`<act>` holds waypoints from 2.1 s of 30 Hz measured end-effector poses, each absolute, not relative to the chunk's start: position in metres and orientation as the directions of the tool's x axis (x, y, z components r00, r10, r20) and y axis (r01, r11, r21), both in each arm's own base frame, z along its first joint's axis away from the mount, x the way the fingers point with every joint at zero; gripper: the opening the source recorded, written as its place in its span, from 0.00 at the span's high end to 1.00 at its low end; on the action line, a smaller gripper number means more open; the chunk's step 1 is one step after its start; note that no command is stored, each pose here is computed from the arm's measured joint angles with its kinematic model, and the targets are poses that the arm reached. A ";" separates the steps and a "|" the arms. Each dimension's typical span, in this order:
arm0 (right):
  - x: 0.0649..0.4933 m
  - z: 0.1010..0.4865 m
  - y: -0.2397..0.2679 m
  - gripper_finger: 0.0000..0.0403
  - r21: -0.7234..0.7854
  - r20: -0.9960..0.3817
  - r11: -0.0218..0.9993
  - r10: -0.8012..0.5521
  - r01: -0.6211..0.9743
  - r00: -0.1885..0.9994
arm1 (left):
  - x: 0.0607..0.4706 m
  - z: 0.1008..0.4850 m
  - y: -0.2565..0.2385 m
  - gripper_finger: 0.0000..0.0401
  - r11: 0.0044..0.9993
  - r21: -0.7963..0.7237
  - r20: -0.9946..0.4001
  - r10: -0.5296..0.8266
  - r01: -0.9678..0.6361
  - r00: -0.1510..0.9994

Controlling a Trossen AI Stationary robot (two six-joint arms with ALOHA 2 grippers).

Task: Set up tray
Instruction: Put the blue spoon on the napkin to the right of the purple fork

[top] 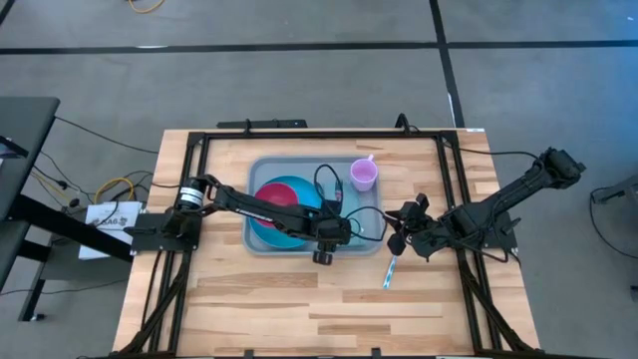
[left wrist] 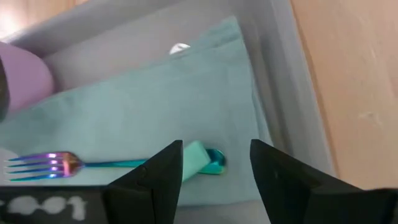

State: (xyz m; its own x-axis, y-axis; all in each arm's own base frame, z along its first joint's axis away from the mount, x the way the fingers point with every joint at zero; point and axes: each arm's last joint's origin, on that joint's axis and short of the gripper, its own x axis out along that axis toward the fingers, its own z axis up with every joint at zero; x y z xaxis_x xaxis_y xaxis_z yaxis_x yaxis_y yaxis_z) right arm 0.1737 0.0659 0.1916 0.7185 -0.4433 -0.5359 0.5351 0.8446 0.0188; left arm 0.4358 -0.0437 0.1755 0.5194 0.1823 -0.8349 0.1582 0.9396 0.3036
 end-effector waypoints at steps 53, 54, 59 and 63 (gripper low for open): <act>0.174 0.192 0.066 0.85 0.019 -0.536 0.844 -0.444 0.536 0.718 | 0.439 0.155 -0.019 0.56 0.928 0.304 -0.880 0.186 0.217 0.437; 0.174 0.192 0.066 0.85 0.019 -0.536 0.844 -0.444 0.536 0.718 | 0.439 0.155 -0.019 0.56 0.926 0.300 -0.882 0.178 0.229 0.437; 0.174 0.192 0.066 0.85 0.019 -0.536 0.844 -0.444 0.536 0.718 | 0.439 0.154 -0.015 0.56 0.911 0.291 -0.888 0.144 0.292 0.436; 0.174 0.192 0.066 0.85 0.019 -0.536 0.844 -0.444 0.536 0.718 | 0.439 0.154 -0.010 0.56 0.901 0.289 -0.891 0.130 0.324 0.435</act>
State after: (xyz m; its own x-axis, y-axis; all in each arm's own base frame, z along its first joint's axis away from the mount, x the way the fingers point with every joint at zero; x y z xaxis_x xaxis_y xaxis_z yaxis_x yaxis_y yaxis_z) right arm 0.1737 0.0659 0.1916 0.7184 -0.4436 -0.5359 0.5356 0.8442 0.0191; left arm 0.4391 -0.0103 0.1543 0.4352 0.1299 -0.8909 0.3238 0.9007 0.2895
